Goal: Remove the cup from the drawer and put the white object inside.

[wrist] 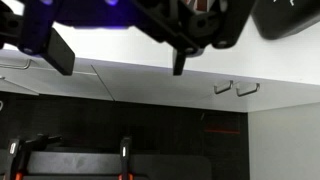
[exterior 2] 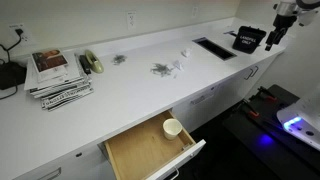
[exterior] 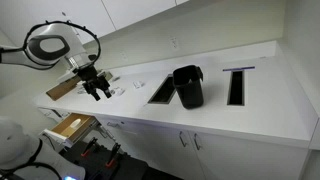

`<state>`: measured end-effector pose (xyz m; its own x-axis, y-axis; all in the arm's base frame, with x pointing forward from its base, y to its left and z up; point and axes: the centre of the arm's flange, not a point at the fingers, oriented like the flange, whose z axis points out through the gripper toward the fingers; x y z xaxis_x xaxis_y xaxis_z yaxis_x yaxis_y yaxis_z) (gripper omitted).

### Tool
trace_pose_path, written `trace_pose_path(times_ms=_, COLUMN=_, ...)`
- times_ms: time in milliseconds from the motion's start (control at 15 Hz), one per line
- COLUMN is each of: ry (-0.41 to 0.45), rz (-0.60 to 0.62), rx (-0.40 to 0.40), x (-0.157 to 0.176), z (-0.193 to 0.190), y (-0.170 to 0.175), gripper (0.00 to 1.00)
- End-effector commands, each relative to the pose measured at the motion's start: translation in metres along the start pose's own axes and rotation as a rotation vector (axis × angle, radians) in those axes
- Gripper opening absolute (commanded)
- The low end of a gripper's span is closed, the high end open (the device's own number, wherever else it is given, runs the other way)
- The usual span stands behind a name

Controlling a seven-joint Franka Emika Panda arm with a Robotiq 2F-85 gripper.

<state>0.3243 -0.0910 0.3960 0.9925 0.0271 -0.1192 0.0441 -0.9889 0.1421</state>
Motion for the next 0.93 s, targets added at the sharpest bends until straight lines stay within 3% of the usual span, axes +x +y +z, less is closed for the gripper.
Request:
trace_pose_path(times_ms=0, ry=0.000, rz=0.000, rx=0.000, x=0.000, z=0.000, y=0.000, gripper=1.00)
trace_pose_path(times_ms=333, ry=0.000, rz=0.000, rx=0.000, x=0.000, z=0.000, y=0.000, gripper=1.00)
trace_pose_path(times_ms=533, ry=-0.007, rz=-0.124, rx=0.056, x=0.002, z=0.000, y=-0.058, gripper=1.00)
trace_pose_path(times_ms=867, ry=0.036, rz=-0.283, rx=0.148, x=0.003, z=0.004, y=-0.205, gripper=1.00)
